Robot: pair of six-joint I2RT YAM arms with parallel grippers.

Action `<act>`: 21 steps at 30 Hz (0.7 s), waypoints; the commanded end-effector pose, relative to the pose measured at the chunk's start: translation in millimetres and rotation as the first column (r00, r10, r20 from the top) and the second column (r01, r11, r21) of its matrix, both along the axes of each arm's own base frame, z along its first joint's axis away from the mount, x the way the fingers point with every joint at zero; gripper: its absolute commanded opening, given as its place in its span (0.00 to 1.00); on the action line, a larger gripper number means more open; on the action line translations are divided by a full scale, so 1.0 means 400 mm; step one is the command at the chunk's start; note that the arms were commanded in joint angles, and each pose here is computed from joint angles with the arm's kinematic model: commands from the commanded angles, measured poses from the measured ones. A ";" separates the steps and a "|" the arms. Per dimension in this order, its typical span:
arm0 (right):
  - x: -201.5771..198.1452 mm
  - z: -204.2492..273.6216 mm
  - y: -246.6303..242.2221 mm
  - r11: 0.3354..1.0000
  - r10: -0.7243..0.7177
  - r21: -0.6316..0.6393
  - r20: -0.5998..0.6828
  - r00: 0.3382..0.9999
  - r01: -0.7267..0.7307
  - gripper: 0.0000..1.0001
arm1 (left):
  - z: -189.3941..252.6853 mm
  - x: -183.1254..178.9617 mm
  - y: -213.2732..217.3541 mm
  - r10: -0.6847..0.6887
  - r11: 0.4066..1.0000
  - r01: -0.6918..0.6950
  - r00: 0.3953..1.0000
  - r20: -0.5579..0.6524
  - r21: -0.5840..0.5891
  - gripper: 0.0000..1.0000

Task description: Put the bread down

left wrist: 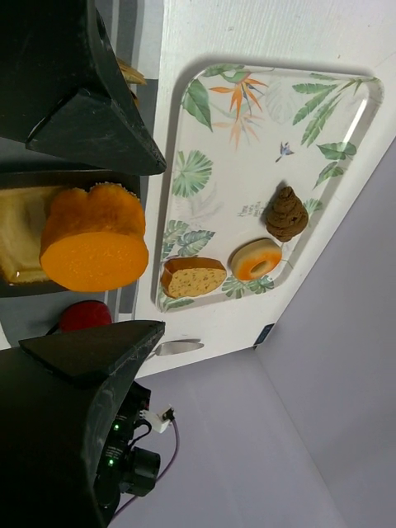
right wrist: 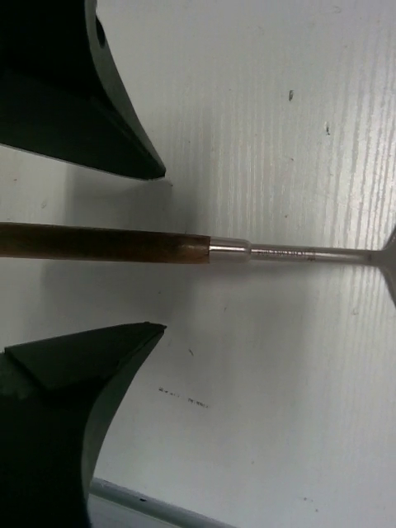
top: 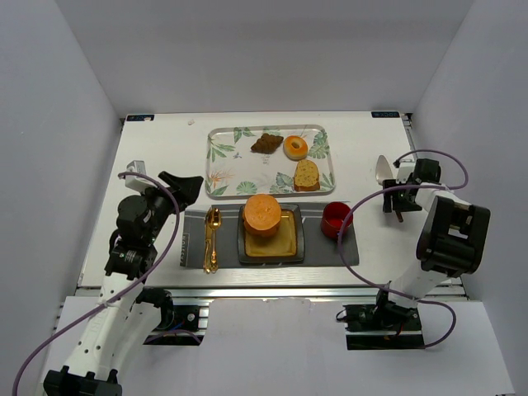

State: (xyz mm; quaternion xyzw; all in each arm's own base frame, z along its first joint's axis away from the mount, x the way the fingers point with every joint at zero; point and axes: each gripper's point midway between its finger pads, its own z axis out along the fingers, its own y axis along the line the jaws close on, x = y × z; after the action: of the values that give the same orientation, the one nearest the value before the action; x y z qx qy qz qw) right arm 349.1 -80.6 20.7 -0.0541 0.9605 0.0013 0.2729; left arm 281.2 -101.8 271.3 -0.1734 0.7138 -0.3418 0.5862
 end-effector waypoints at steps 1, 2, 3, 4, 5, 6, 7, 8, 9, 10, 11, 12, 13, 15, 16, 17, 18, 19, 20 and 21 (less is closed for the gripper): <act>0.036 0.078 -0.009 0.999 0.047 0.011 0.065 0.997 -0.048 0.76 | 0.008 0.006 0.002 0.001 1.000 -0.001 1.000 0.017 0.015 0.80; 0.040 0.095 -0.010 0.999 0.052 0.008 0.078 0.996 -0.053 0.81 | 0.007 0.007 0.004 0.004 1.000 -0.004 1.000 0.016 0.017 0.80; 0.053 0.123 -0.016 0.999 0.052 -0.006 0.103 0.993 -0.051 0.89 | 0.007 0.007 0.004 0.004 1.000 -0.004 1.000 0.017 0.018 0.80; 0.058 0.154 -0.019 0.999 0.050 -0.017 0.127 0.991 -0.048 0.89 | 0.006 0.007 0.004 0.004 1.000 -0.004 1.000 0.015 0.018 0.81; 0.065 0.177 -0.019 0.998 0.055 -0.019 0.145 0.988 -0.053 0.89 | 0.006 0.007 0.005 0.005 1.000 -0.005 1.000 0.017 0.018 0.81; 0.073 0.203 -0.012 0.998 0.064 -0.008 0.169 0.983 -0.064 0.89 | 0.006 0.008 0.003 0.004 1.000 -0.004 1.000 0.018 0.018 0.81; 0.092 0.257 -0.015 0.998 0.065 -0.021 0.219 0.974 -0.062 0.89 | 0.003 0.008 0.003 0.002 1.000 -0.003 1.000 0.016 0.017 0.81; 0.101 0.282 -0.009 0.999 0.048 -0.003 0.242 0.969 -0.048 0.89 | -0.001 0.010 0.002 0.002 1.000 -0.003 1.000 0.016 0.015 0.81; 0.110 0.308 -0.010 0.999 0.033 0.003 0.267 0.963 -0.036 0.89 | -0.003 0.011 0.001 -0.001 1.000 0.000 1.000 0.014 0.015 0.81; 0.135 0.362 -0.011 0.999 0.031 0.000 0.314 0.949 -0.033 0.89 | -0.003 0.012 -0.001 -0.005 1.000 0.005 1.000 0.013 0.015 0.81; 0.142 0.383 -0.005 1.000 0.010 0.023 0.323 0.946 -0.018 0.89 | -0.001 0.015 -0.001 -0.006 1.000 0.005 1.000 0.011 0.019 0.81; 0.155 0.395 0.003 0.999 -0.003 0.035 0.327 0.945 -0.009 0.89 | 0.000 0.017 -0.002 -0.007 1.000 0.007 1.000 0.010 0.022 0.81; 0.181 0.449 0.002 0.999 -0.011 0.038 0.365 0.931 -0.003 0.89 | 0.003 0.019 -0.002 -0.006 1.000 0.006 1.000 0.013 0.027 0.81; 0.201 0.470 0.031 0.996 -0.010 0.088 0.361 0.932 -0.024 0.89 | 0.007 0.023 -0.003 -0.008 0.999 0.008 1.000 0.016 0.031 0.81; 0.212 0.489 0.044 0.994 0.000 0.103 0.371 0.929 -0.041 0.90 | 0.008 0.023 -0.003 -0.010 0.999 0.009 1.000 0.018 0.031 0.82; 0.232 0.537 0.065 0.989 0.027 0.120 0.409 0.912 -0.083 0.89 | 0.009 0.023 -0.006 -0.014 0.999 0.014 1.000 0.019 0.030 0.82; 0.240 0.546 0.092 0.984 0.050 0.138 0.412 0.910 -0.116 0.89 | 0.010 0.023 -0.005 -0.014 0.999 0.014 1.000 0.019 0.029 0.82; 0.246 0.563 0.114 0.978 0.073 0.146 0.427 0.901 -0.149 0.89 | 0.012 0.023 -0.007 -0.016 0.999 0.015 1.000 0.020 0.029 0.82; 0.253 0.585 0.138 0.971 0.097 0.153 0.446 0.890 -0.183 0.89 | 0.014 0.022 -0.007 -0.017 1.000 0.017 1.000 0.021 0.027 0.82; 0.257 0.593 0.182 0.962 0.140 0.147 0.452 0.881 -0.228 0.89 | 0.017 0.021 -0.008 -0.020 0.999 0.020 1.000 0.024 0.026 0.82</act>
State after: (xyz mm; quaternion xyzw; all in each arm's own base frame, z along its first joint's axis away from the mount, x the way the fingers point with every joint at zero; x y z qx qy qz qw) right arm 451.6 -51.9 248.6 -0.0844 0.8658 0.0445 0.4913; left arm 290.4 -103.7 260.3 -0.1693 0.7267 -0.3320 0.5771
